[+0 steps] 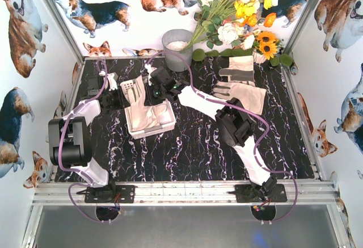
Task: Put the gloves into the storage basket
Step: Place the glove in the bin.
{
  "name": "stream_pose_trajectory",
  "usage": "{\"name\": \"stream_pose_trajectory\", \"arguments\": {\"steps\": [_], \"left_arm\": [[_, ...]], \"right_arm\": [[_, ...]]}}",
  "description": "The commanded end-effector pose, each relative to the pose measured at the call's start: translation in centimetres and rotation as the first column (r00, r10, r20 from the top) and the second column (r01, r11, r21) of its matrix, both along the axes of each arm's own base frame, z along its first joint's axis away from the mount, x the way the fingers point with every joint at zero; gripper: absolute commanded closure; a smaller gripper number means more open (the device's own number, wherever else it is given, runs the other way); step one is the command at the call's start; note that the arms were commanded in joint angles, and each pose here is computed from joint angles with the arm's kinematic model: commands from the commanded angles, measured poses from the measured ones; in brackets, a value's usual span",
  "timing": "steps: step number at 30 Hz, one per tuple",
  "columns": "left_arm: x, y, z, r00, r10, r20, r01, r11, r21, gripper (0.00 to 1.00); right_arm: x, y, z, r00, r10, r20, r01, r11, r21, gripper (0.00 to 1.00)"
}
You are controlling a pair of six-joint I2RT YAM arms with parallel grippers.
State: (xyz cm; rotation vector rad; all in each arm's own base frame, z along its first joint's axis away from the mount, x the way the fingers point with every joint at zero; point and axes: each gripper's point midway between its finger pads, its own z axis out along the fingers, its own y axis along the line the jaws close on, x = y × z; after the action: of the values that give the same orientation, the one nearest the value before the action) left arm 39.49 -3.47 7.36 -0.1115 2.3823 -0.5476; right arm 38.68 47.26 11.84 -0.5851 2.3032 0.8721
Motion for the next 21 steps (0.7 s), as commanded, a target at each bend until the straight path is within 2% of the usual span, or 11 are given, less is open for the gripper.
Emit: {"name": "stream_pose_trajectory", "arguments": {"steps": [1, 17, 21], "left_arm": [[0.9, -0.9, 1.3, 0.998, -0.031, 0.049, 0.033, 0.999, -0.042, 0.76], [1.0, -1.4, 1.6, 0.998, -0.041, 0.056, 0.045, 0.996, -0.073, 0.76], [1.0, -1.3, 1.6, 0.998, -0.037, 0.053, 0.040, 0.997, -0.061, 0.73]], "right_arm": [[-0.8, 1.5, 0.2, 1.000, 0.029, -0.010, -0.028, 0.997, 0.066, 1.00], [-0.6, 1.1, -5.3, 0.998, 0.011, -0.064, -0.012, 1.000, -0.015, 1.00], [-0.4, 0.5, -5.2, 0.999, 0.003, -0.053, -0.006, 0.999, -0.052, 1.00]]}}
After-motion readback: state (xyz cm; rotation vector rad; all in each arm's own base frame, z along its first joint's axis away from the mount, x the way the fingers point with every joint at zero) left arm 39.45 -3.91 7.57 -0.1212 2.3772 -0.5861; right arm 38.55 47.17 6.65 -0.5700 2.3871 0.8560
